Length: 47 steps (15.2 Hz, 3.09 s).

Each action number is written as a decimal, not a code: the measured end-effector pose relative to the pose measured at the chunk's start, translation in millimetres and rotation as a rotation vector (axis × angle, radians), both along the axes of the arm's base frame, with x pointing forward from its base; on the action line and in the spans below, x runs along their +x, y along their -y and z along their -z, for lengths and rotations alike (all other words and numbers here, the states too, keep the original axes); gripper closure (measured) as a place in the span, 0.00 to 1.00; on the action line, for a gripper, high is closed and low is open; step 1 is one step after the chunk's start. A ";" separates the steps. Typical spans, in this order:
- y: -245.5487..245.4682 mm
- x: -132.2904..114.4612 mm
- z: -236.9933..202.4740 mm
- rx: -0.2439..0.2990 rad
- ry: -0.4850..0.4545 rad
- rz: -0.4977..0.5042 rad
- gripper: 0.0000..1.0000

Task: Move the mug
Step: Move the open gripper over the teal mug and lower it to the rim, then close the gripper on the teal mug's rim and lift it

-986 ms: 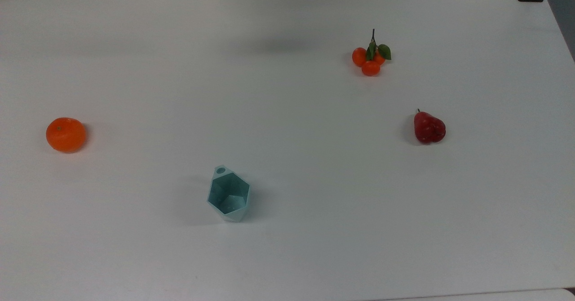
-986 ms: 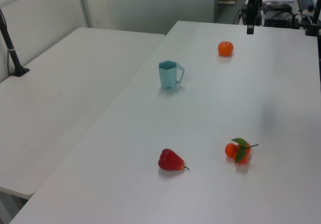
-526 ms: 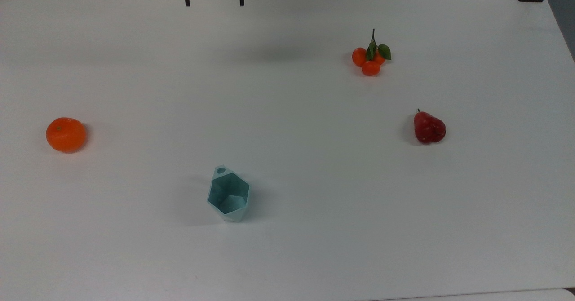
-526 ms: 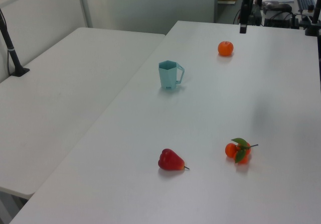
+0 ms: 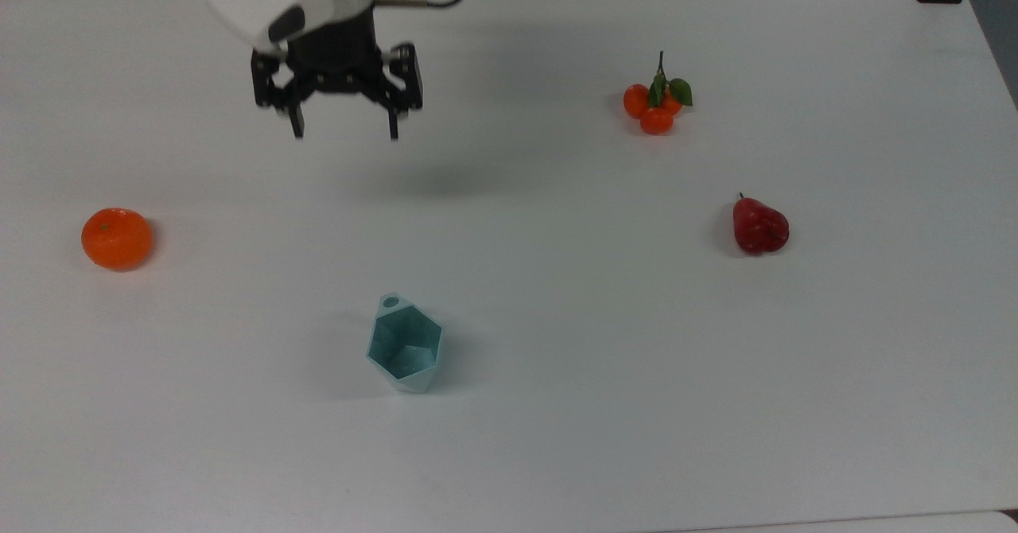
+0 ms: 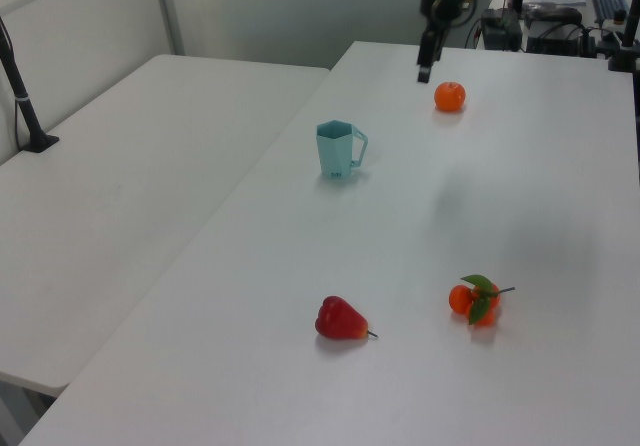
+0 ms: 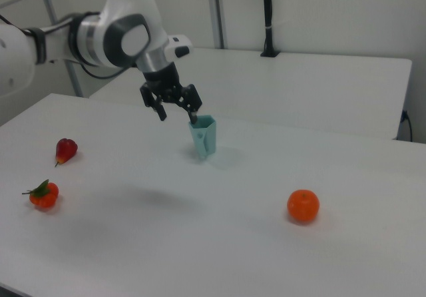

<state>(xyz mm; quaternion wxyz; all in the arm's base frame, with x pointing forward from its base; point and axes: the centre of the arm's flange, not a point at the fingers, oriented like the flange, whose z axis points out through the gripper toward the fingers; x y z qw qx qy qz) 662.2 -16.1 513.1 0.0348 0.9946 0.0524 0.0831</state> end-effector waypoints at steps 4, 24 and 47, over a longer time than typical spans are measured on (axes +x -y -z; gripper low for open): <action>-2.4 32.4 52.2 -0.003 0.065 -0.012 0.00; -50.1 75.7 162.0 0.010 0.212 -0.091 0.28; -55.7 74.2 137.3 0.011 0.258 0.043 0.76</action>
